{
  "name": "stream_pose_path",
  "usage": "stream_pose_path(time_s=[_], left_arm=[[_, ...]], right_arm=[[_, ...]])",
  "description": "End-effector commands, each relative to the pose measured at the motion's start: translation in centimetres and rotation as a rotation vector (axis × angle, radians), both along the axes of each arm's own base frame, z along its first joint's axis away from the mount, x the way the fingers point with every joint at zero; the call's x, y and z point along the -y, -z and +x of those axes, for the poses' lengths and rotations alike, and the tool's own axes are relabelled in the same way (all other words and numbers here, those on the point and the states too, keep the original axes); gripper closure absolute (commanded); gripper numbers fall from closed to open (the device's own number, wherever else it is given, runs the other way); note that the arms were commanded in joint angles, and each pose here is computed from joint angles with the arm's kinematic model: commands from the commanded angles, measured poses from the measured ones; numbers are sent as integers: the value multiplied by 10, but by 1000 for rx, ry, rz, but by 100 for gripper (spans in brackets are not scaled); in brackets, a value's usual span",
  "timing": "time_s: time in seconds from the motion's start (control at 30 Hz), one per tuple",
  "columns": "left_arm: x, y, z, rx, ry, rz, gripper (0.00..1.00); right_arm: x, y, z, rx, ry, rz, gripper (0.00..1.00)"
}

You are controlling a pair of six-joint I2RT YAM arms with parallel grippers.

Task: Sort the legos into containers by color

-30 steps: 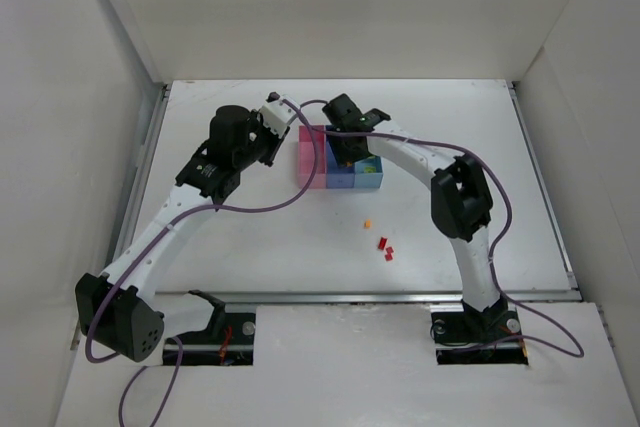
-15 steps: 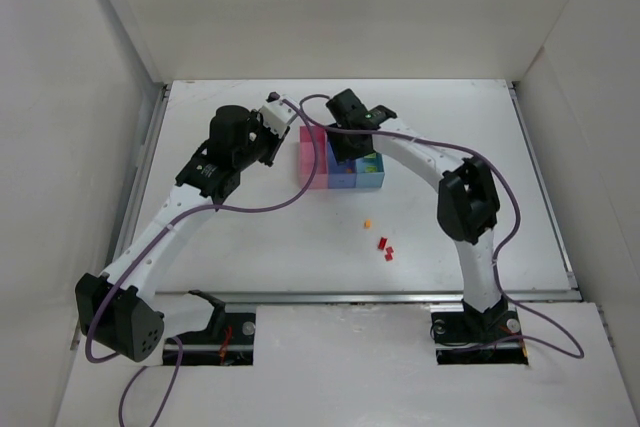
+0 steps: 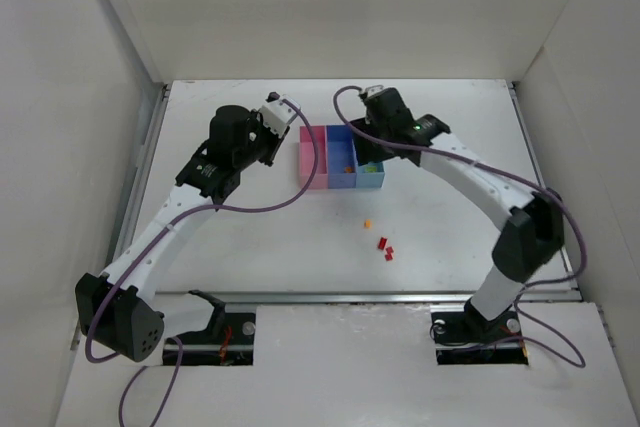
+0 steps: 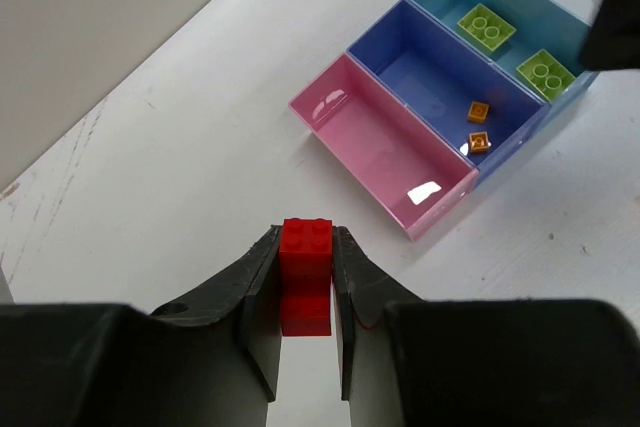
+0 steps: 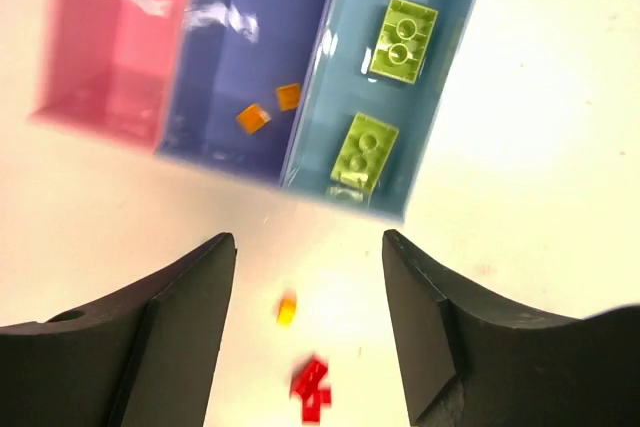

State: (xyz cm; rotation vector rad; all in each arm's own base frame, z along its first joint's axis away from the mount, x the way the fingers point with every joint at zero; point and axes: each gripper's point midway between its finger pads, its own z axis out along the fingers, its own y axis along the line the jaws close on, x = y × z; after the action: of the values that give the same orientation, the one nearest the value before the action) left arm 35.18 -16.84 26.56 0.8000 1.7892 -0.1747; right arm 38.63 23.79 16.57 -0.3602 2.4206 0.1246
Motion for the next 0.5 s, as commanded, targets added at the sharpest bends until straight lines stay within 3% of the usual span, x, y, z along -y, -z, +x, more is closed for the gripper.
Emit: stream_pose_path(time_s=[0.0,0.13,0.27,0.47], left_arm=[[-1,-37,4,95,-7,-42,100],[-1,-32,4,87,-7,-38,100],[-1,-32,4,87,-7,-38,100],[-1,-32,4,87,-7,-38,100]], right_arm=[[-7,-48,-19,99,-85,138,34],[1,26,-77,-144,-76,13,39],[-5,63,-110,-218,-50,44,40],[-2,82,-111,-235,38,60,43]])
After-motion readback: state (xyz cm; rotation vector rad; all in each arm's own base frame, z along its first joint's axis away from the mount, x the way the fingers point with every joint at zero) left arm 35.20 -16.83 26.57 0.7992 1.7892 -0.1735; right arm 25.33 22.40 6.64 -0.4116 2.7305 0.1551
